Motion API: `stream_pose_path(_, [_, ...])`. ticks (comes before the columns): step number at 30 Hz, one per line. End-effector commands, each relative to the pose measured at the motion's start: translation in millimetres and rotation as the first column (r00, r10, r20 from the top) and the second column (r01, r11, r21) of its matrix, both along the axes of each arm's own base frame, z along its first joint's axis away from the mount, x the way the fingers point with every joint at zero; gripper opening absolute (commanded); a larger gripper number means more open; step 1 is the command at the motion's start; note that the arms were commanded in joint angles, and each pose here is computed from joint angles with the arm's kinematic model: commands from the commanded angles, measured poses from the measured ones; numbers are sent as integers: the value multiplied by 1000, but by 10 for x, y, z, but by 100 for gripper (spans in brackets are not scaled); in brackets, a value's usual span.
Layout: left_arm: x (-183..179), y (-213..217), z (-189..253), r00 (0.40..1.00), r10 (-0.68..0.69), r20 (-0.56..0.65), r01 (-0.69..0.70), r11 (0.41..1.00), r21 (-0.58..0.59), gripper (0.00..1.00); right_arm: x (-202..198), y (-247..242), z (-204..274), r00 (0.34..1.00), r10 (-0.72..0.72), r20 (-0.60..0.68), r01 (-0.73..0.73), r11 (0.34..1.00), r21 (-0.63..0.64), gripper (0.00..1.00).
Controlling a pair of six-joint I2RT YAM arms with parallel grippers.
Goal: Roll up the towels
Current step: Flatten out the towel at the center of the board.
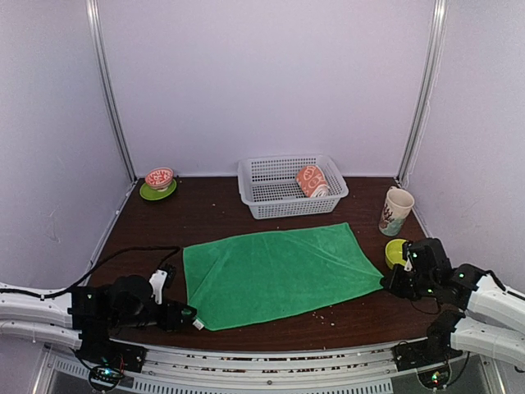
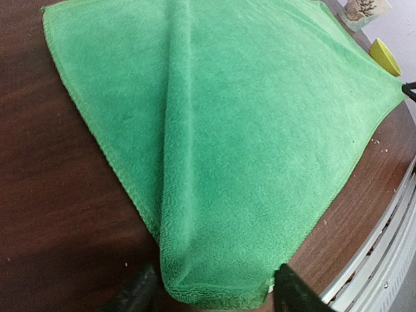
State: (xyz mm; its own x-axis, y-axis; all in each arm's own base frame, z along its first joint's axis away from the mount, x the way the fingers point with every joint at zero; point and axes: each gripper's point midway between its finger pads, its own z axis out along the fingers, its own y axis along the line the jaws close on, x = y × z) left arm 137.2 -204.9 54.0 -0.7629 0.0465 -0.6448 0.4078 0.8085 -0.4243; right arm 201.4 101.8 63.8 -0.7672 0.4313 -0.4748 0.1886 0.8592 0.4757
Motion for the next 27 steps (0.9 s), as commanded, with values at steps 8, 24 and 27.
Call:
stream_pose_path(8, [-185, 119, 81, 880, 349, -323, -381, 924, -40, 78, -15, -2, 63, 1000, 8, 12, -8, 1000, -1, 0])
stream_pose_path(24, [-378, -31, 221, 585, 607, -538, -679, 729, 86, 75, -39, 74, 201, 997, 67, 49, -68, 997, 23, 0])
stream_pose_path(27, [-383, 26, 156, 551, 630, -547, -707, 700, 95, 71, -24, 88, 237, 996, 73, 57, -74, 997, 24, 0])
